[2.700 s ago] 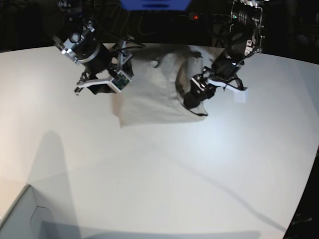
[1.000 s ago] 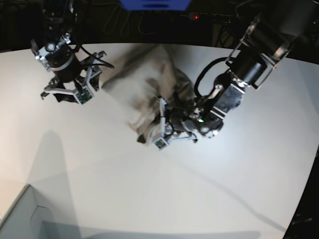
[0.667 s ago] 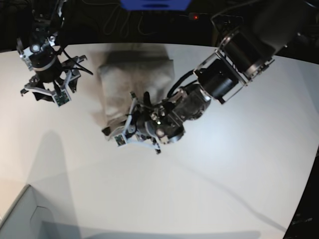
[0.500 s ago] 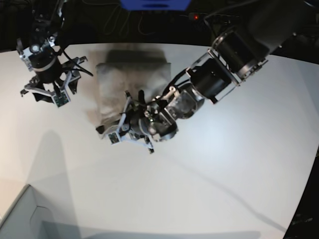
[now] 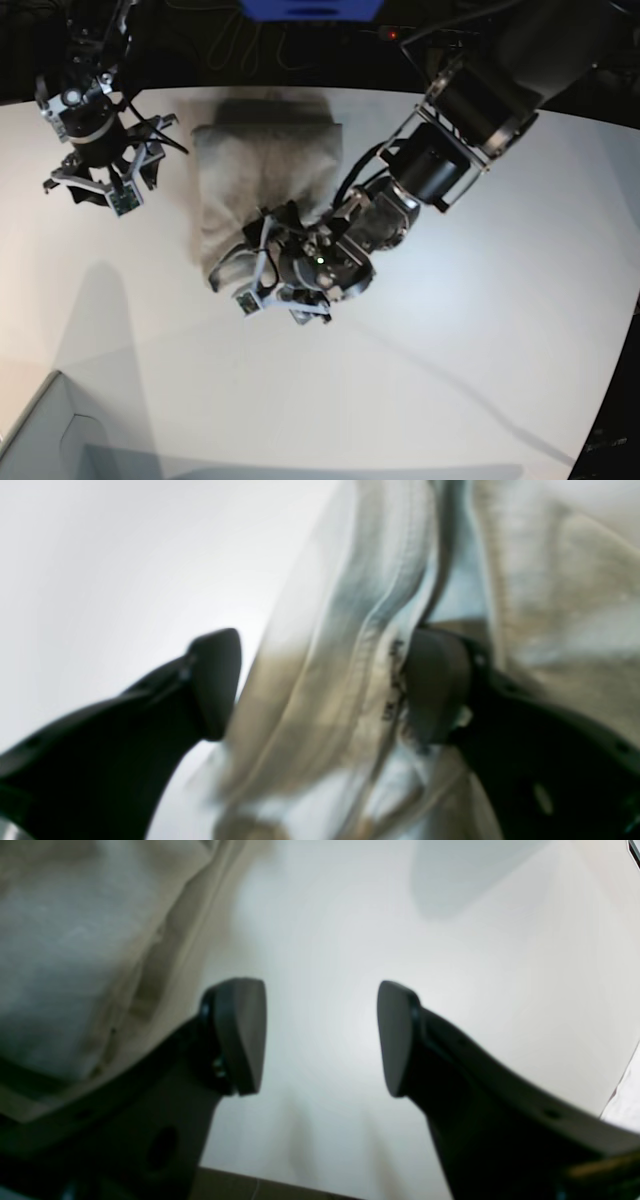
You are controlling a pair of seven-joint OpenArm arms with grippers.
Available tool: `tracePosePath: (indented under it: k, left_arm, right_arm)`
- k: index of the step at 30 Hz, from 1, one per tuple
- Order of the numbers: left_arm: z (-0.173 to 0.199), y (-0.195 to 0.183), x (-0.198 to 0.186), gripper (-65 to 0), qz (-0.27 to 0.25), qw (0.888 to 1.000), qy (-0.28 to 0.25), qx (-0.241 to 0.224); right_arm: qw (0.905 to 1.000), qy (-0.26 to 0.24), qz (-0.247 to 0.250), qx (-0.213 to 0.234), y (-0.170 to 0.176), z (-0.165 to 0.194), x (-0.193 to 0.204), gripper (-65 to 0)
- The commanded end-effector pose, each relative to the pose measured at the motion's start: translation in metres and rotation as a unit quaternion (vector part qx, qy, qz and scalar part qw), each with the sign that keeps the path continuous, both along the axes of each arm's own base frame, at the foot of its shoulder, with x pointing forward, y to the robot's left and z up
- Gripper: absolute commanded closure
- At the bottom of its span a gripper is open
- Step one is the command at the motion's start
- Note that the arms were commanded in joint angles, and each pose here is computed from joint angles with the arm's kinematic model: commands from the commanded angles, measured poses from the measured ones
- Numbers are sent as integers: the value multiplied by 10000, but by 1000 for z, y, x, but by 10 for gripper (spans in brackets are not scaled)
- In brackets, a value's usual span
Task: Layout the t-shirt on the table in an organized manner, then fold the t-shirt properly
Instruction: 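Press and smooth the folded stack with the left gripper, then smooth the collar side of the stack with the right gripper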
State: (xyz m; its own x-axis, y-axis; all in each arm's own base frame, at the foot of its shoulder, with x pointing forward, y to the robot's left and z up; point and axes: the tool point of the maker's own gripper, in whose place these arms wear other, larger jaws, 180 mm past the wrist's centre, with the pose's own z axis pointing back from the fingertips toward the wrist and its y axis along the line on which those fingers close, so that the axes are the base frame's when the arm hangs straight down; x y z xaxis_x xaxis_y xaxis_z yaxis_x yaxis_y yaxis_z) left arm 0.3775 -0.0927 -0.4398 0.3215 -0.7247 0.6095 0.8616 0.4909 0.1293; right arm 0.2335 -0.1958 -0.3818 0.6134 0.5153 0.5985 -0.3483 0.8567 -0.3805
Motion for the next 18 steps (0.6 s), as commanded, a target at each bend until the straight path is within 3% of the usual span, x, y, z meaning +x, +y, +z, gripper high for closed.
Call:
tracePosePath:
  k: [1,8,10,14,18]
  left_arm:
    - [36,-20,20,-516,-99,9985,-411,-356]
    - [59,-19,31,-519,-128,9961,-725,-482]
    - [73,-21,37,-519,-165,9941,-910,-560]
    - [87,11,51,-518,-38,9914,-1219,-484]
    - [107,71,77,-518,806,9848,-1389,-666]
  right_arm:
    - [9998,-198,62,41,4,10,7,-338]
    - [9998,-190,59,48,4,9,6,-327]
    - [9998,-190,59,48,4,9,6,-285]
    - [9994,-199,-26,284,18,7,5,-162]
    - [9975,-441,139,527,47,20,16,-32]
